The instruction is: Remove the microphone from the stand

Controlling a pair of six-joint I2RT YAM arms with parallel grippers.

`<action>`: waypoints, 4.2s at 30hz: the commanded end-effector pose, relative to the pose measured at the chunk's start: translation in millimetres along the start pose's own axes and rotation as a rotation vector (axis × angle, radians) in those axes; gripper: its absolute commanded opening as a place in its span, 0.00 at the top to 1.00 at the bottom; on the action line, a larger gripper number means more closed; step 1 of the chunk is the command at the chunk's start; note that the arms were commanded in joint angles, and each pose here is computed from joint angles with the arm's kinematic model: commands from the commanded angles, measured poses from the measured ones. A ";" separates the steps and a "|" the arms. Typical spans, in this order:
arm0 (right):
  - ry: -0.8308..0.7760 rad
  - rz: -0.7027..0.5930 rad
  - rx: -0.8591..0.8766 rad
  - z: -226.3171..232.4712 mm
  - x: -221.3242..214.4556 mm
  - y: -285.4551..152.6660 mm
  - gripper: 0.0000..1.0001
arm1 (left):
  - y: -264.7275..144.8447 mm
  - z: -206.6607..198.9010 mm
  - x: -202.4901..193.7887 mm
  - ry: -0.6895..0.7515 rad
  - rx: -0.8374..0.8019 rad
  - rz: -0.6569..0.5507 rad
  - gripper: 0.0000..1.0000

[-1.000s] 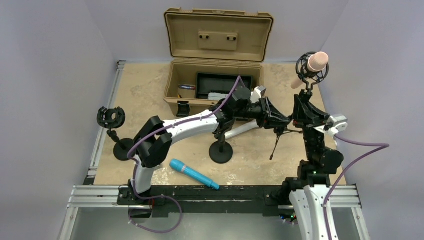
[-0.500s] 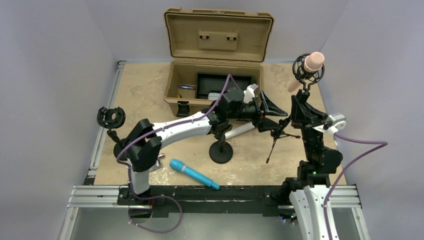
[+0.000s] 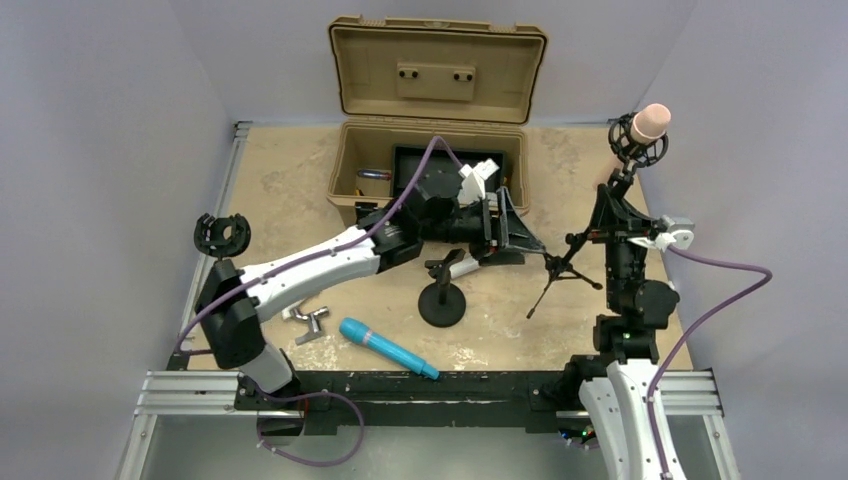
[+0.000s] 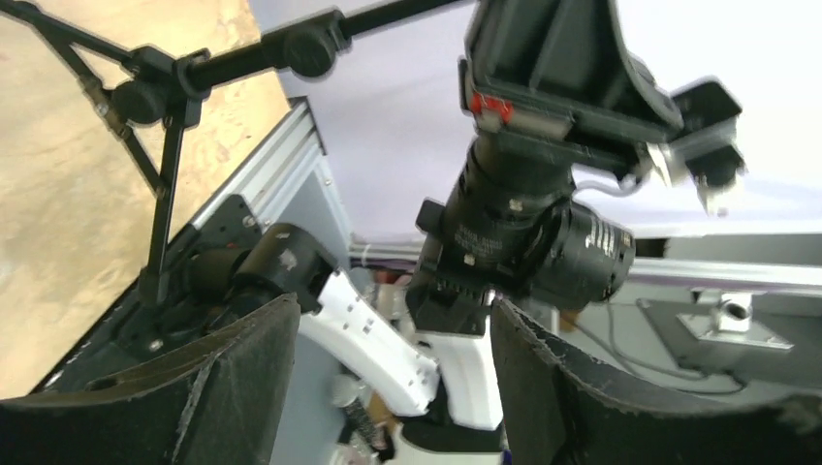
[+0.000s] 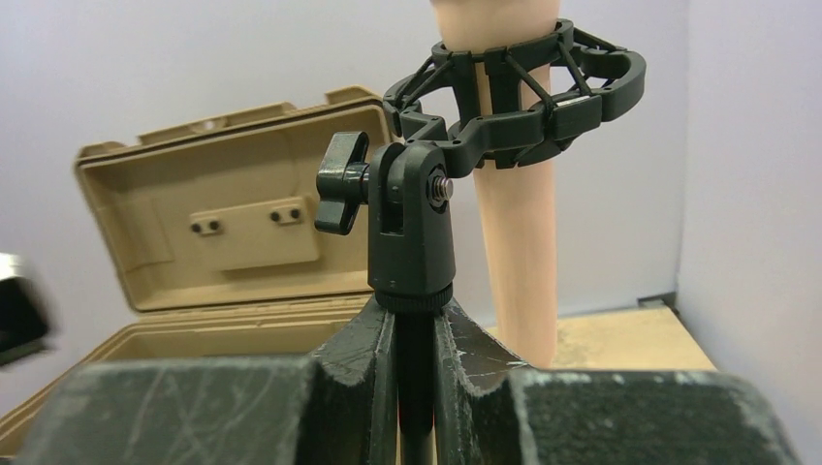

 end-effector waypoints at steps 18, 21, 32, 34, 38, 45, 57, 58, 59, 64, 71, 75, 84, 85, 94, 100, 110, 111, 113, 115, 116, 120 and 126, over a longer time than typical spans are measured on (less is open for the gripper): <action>-0.277 -0.242 -0.211 -55.2 0.6 19.1 1.00 | -203.4 -42.3 32.6 0.917 0.319 -0.307 0.22; -0.294 -0.248 -0.194 -55.2 -5.4 17.4 1.00 | -214.7 -33.5 37.0 0.968 0.340 -0.369 0.22; -0.298 -0.195 -0.155 -58.0 -35.3 18.8 0.95 | -227.8 -5.4 38.3 0.984 0.379 -0.460 0.22; -0.292 -0.181 -0.146 -57.2 -39.1 18.3 0.92 | -231.3 -4.4 40.3 0.985 0.398 -0.473 0.22; -0.284 -0.148 -0.154 -59.7 -47.2 19.5 0.86 | -232.8 -7.4 38.5 0.988 0.378 -0.479 0.22; -0.261 -0.105 -0.190 -59.9 -57.7 16.1 0.72 | -230.0 -4.2 39.0 0.978 0.388 -0.464 0.21; -0.246 -0.072 -0.219 -58.3 -64.5 11.9 0.65 | -227.1 -0.5 41.0 0.960 0.391 -0.448 0.20; -0.246 -0.066 -0.220 -58.3 -65.9 11.8 0.66 | -227.5 -0.7 41.2 0.958 0.390 -0.449 0.20; -0.248 -0.062 -0.217 -57.9 -67.0 11.6 0.67 | -227.6 -1.2 41.4 0.957 0.388 -0.450 0.20; -0.253 -0.049 -0.210 -55.6 -70.8 12.1 0.71 | -228.0 -0.7 41.7 0.950 0.388 -0.451 0.20; -0.247 0.013 -0.240 -52.4 -80.0 15.1 0.68 | -226.4 -0.5 40.6 0.945 0.379 -0.444 0.20; -0.251 0.062 -0.232 -48.5 -87.9 17.2 0.72 | -224.9 -1.3 39.8 0.941 0.368 -0.438 0.20; -0.171 0.246 -0.265 -32.0 -126.1 23.0 0.55 | -220.9 1.6 39.4 0.929 0.364 -0.422 0.20; -0.141 0.270 -0.259 -25.7 -130.7 23.8 0.51 | -220.8 2.2 39.5 0.928 0.365 -0.421 0.20; -0.002 0.391 -0.278 -2.4 -145.5 23.6 0.45 | -218.4 2.9 38.4 0.917 0.356 -0.414 0.20; 0.136 0.466 -0.307 8.2 -157.0 18.2 0.45 | -218.9 2.2 37.8 0.917 0.352 -0.413 0.20; 0.209 0.493 -0.380 6.0 -159.6 4.9 0.43 | -218.7 1.0 37.6 0.916 0.346 -0.414 0.20; 0.203 0.490 -0.386 4.4 -159.3 4.1 0.43 | -218.5 1.8 37.6 0.915 0.348 -0.413 0.20; 0.203 0.492 -0.397 2.9 -159.1 2.4 0.42 | -218.3 2.0 37.2 0.915 0.347 -0.411 0.20; 0.214 0.497 -0.406 2.5 -157.9 0.4 0.41 | -218.0 2.1 37.7 0.915 0.347 -0.411 0.20; 0.220 0.498 -0.409 2.8 -156.7 -0.4 0.41 | -217.8 2.4 37.5 0.914 0.347 -0.409 0.20; 0.232 0.509 -0.445 0.1 -151.5 -5.4 0.39 | -217.5 1.9 37.3 0.915 0.345 -0.409 0.20; 0.241 0.512 -0.448 0.8 -136.9 -12.4 0.35 | -216.8 1.8 36.5 0.913 0.339 -0.404 0.20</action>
Point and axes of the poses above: each gripper's point midway between its finger pads, its own y axis out along the fingers, its own z axis along the line the jaws close on, x = y × z, the point moved 2 cm from there along -y, back along the fingers, and after that the axes turned 5 degrees about y, right-handed, at the moved point
